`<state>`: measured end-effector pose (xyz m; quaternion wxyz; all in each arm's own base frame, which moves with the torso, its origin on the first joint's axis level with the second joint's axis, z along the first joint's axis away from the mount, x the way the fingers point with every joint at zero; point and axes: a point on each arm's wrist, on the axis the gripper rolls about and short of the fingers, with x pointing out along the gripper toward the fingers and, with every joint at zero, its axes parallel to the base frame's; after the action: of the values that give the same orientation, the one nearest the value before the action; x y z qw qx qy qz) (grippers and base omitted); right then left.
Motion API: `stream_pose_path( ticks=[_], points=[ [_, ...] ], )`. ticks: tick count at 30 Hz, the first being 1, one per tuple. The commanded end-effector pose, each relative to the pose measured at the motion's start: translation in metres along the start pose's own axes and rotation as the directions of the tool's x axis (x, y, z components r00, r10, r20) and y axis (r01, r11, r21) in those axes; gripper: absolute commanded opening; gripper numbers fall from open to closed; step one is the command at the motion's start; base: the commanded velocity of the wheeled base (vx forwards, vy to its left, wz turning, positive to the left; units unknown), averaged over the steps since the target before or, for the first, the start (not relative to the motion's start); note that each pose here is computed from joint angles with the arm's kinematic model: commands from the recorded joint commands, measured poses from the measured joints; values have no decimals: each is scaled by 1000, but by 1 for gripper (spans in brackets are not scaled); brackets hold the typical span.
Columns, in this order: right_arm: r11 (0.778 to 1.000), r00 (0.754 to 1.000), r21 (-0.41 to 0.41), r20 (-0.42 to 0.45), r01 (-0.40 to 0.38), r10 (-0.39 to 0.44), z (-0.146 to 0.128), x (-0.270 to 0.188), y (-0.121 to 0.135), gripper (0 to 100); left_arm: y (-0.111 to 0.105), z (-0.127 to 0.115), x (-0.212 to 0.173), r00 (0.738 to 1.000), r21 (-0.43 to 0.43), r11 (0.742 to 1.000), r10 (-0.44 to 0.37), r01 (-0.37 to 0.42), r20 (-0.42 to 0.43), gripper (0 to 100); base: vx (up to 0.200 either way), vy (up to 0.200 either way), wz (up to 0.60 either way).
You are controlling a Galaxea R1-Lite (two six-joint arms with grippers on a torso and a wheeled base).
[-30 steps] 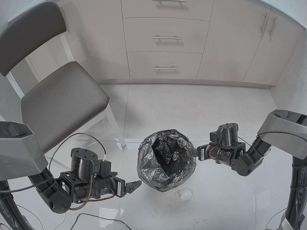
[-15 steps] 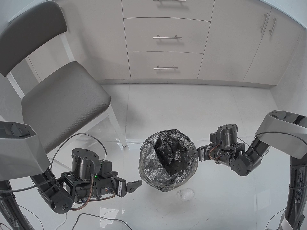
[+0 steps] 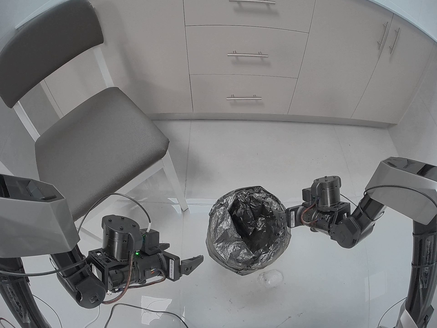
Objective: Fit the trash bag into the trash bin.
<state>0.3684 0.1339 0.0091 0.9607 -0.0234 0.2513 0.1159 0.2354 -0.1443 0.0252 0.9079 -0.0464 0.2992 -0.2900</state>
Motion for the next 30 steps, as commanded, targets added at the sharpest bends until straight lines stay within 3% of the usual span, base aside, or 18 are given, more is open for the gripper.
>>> stream_pose_path(
  ticks=[1, 4, 7, 12, 18, 20, 22, 30],
  points=[
    [995, 995, 1, 23, 101, -101, 9, 7, -37, 100, 0, -2, 1, 1000, -2, 1000, 2, -2, -8, 100, 0, 0, 0],
    [988, 988, 16, 27, 152, -152, 12, 11, -65, 100, 1, 0, 1, 1000, -4, 1000, 4, -4, -1, 100, 0, 0, 0],
    [986, 986, 15, -12, 164, -164, 4, 22, -75, 100, 1, -1, 2, 1000, -5, 1000, 4, -4, -4, 100, 0, 0, 0],
    [975, 978, -82, -13, 204, -206, -9, 71, -100, 100, 4, -3, 5, 1000, -11, 1000, 10, -11, -15, 100, 0, 0, 0],
    [964, 977, -171, -25, 205, -212, -11, 98, -111, 100, 7, -3, 7, 1000, -17, 1000, 18, -19, -15, 100, 0, 0, 0],
    [936, 976, -283, 0, 208, -217, -7, 107, -123, 100, 9, -3, 8, 1000, -24, 999, 25, -25, -15, 100, 0, 0, 0],
    [925, 978, -322, 10, 201, -209, -3, 114, -127, 100, 11, -4, 10, 999, -28, 999, 28, -29, -20, 100, 0, 0, 0],
    [937, 985, -325, -67, 130, -160, 24, 137, -126, 100, 12, -7, 13, 999, -28, 999, 29, -30, -31, 100, 0, 0, 0]
  ],
)
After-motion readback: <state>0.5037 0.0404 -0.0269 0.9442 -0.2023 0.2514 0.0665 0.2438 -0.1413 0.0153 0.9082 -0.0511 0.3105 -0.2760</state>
